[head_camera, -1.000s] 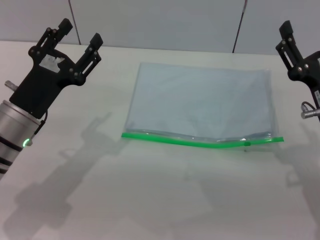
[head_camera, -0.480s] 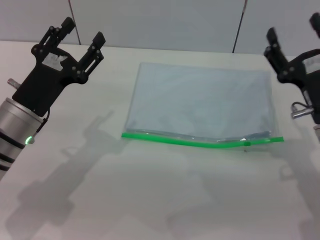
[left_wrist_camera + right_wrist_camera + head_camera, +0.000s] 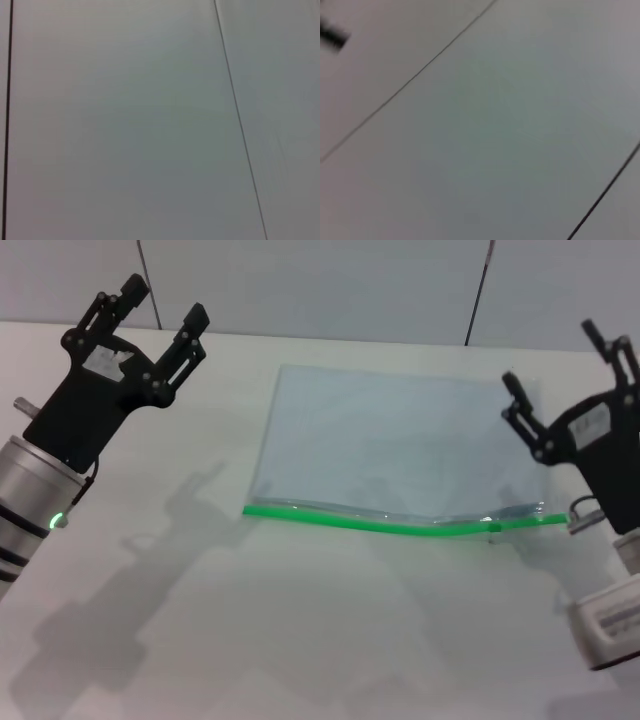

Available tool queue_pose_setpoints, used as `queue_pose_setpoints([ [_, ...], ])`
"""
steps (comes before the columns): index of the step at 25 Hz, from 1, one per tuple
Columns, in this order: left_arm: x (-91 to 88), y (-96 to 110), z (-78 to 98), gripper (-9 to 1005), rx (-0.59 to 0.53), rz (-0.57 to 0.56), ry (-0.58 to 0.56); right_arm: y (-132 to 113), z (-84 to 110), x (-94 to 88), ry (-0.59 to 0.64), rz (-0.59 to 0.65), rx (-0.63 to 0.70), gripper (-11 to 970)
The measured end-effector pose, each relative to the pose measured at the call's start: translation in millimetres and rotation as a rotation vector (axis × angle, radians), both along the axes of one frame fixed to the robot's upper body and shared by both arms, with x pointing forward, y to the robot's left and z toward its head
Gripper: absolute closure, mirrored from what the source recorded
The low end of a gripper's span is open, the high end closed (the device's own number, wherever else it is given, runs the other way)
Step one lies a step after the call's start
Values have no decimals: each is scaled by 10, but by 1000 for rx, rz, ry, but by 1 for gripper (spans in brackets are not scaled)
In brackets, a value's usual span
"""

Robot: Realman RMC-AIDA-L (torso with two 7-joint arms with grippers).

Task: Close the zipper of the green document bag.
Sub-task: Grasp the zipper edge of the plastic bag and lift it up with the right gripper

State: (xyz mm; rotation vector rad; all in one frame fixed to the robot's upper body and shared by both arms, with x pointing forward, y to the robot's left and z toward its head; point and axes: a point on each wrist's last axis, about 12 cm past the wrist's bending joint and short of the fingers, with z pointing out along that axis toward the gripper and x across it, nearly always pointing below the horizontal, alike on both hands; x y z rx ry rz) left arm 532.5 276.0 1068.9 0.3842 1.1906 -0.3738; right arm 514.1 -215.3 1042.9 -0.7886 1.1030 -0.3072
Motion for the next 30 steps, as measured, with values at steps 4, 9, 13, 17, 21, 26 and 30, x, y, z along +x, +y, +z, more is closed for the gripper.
queue_pose_setpoints([
  [4,0,8,1,284,-2,6,-1,-32,-103,-25,19,-38,-131,112],
  [9,-8,19,-4,288,-3,11,0,-137,-229,-9,91,-97,-221,112],
  [13,-11,21,-6,291,-3,11,1,-238,-322,-17,148,-135,-266,111],
  [17,-12,30,-6,294,-2,14,0,-357,-398,-22,194,-184,-315,111],
  [21,-12,36,-5,298,-3,16,0,-447,-482,-39,241,-229,-393,111],
  [26,-13,40,-5,302,-3,18,0,-513,-547,-67,281,-255,-437,111],
  [30,-16,44,-8,305,-3,21,1,-440,-578,-127,286,-235,-451,111],
])
